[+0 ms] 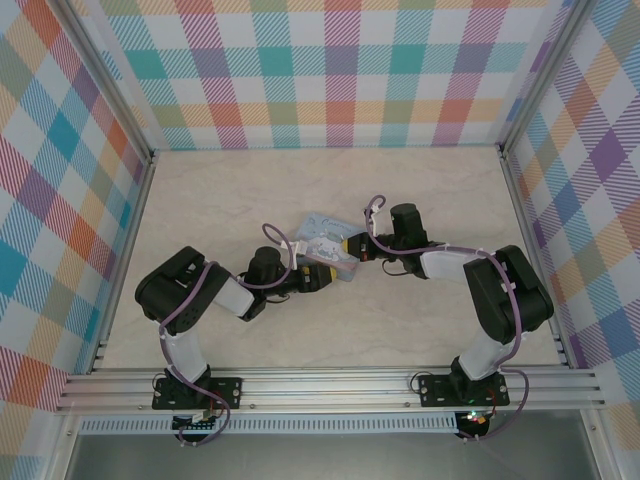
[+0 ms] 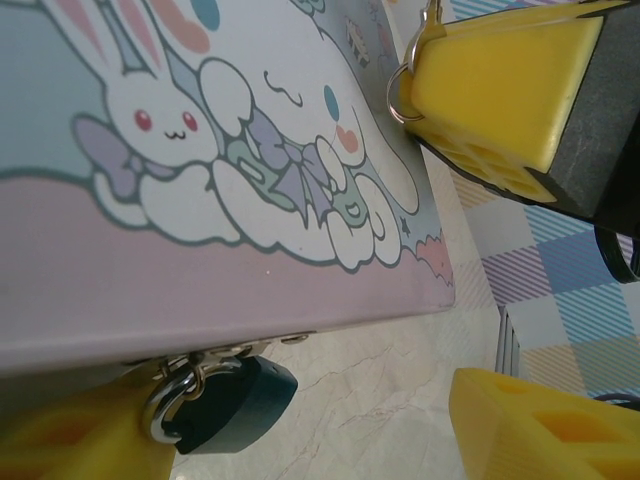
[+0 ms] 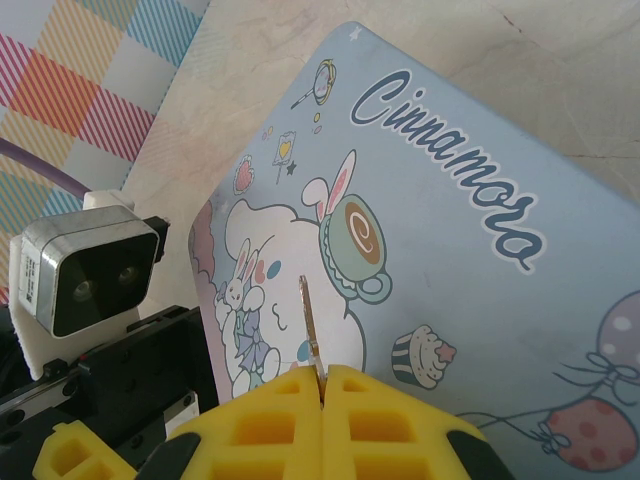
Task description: Unlock a padlock with a key
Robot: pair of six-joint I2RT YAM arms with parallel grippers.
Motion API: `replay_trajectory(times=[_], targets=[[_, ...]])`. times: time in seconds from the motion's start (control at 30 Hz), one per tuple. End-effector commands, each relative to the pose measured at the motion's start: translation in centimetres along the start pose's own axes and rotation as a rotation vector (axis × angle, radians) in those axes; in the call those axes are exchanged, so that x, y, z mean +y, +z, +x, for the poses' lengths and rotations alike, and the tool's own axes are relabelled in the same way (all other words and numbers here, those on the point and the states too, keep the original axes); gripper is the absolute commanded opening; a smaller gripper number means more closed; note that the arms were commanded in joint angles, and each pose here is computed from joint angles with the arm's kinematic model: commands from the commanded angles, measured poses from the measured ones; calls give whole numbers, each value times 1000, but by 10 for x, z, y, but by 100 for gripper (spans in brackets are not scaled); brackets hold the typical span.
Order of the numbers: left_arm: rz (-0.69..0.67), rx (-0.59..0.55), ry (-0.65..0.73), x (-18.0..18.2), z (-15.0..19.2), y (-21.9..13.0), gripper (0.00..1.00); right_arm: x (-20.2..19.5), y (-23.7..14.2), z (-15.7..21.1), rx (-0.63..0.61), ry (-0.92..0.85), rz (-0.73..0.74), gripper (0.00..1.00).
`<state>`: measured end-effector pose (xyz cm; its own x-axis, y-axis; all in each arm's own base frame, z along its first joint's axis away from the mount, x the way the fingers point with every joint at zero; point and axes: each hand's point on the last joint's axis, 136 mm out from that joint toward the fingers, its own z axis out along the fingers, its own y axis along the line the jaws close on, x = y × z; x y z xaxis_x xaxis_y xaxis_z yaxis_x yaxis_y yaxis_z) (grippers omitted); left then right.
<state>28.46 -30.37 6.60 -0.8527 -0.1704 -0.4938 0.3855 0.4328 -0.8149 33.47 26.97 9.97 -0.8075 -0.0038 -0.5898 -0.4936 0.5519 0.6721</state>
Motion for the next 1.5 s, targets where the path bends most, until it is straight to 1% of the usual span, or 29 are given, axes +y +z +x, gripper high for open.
replay_trajectory(times=[0.0, 0.4, 0.5, 0.73, 0.9, 1.2, 1.47], targets=[[68, -19, 22, -23, -3, -1, 70, -19, 4, 55, 155, 128, 61, 0], [56, -16, -9, -23, 0, 0, 68, -20, 5, 54, 157, 127, 62, 0], [40, -31, -18, -20, -1, -1, 65, -20, 5, 54, 158, 127, 62, 0], [-5, -47, -36, -11, -1, -2, 54, -20, 5, 54, 158, 127, 62, 0], [-60, -56, -57, -1, -2, -3, 48, -19, 5, 55, 161, 127, 60, 0], [-100, -83, -91, 6, -3, -6, 48, -18, 5, 53, 159, 125, 59, 0], [-109, -102, -103, 3, 0, -3, 48, -18, 5, 52, 158, 120, 58, 0]])
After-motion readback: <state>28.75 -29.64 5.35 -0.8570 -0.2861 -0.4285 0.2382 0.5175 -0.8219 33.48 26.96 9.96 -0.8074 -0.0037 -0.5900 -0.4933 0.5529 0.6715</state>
